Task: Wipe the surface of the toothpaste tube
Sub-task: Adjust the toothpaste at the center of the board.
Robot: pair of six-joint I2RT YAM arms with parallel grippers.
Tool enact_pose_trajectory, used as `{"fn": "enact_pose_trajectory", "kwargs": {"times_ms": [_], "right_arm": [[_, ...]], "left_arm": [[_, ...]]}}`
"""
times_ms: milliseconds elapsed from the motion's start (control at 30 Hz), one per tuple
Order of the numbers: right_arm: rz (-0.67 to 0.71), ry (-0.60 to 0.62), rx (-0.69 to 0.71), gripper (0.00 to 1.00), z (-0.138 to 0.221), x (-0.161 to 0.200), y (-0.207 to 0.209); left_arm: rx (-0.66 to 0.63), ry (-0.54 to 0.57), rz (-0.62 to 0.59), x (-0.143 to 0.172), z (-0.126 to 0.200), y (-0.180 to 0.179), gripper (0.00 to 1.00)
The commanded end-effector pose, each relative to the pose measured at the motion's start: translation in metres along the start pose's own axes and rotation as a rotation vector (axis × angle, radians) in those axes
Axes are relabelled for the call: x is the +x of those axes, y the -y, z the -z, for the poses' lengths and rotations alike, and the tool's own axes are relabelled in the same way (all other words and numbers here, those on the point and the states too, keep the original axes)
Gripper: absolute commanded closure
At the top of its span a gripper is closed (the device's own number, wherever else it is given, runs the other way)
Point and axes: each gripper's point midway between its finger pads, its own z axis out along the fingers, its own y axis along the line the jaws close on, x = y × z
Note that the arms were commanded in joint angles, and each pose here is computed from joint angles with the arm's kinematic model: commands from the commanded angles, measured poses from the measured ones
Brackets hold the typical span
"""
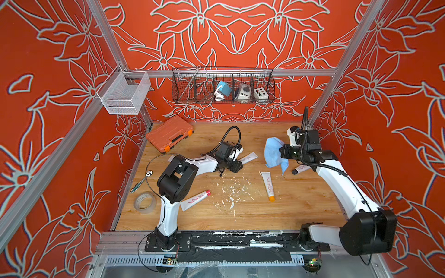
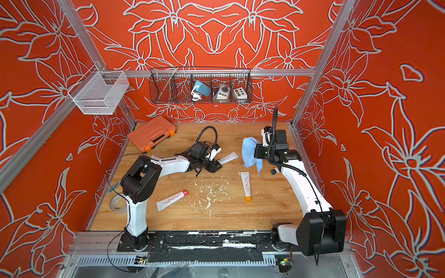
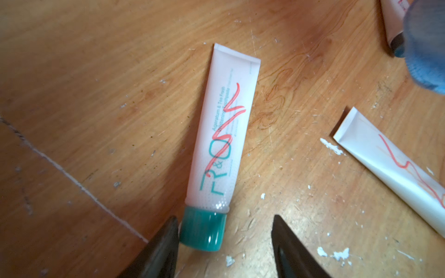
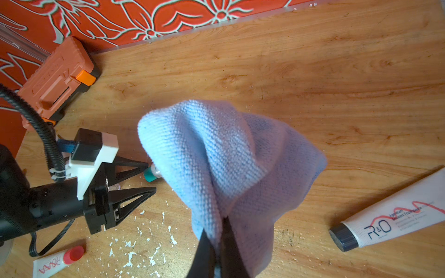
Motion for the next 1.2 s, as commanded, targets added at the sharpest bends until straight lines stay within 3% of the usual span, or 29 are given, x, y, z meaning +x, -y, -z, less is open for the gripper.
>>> {"fn": "enact_pose_trajectory", "kwargs": {"times_ms": [0, 233, 600, 1167], "right_arm": [[0.002, 0.003, -0.011, 1.00, 0.006, 0.003, -0.001], [-0.015, -0.006, -0.012, 1.00, 0.004, 0.007, 0.000], [-0.026, -0.013, 0.017, 1.00, 0.001, 0.014, 0.007], [-0.003, -0.017, -0.023, 1.00, -0.014, 0.025, 0.006]], "left_arm": [[0.038, -0.020, -0.017, 0.004, -0.003, 0.007, 0.39], [0.057, -0.031, -0.014, 0.011, -0.004, 0.015, 0.46], [-0.026, -0.056, -0.032, 0.017, -0.012, 0.010, 0.57], [-0.046, -0.062, -0.071, 0.018, -0.015, 0.012, 0.65]]}}
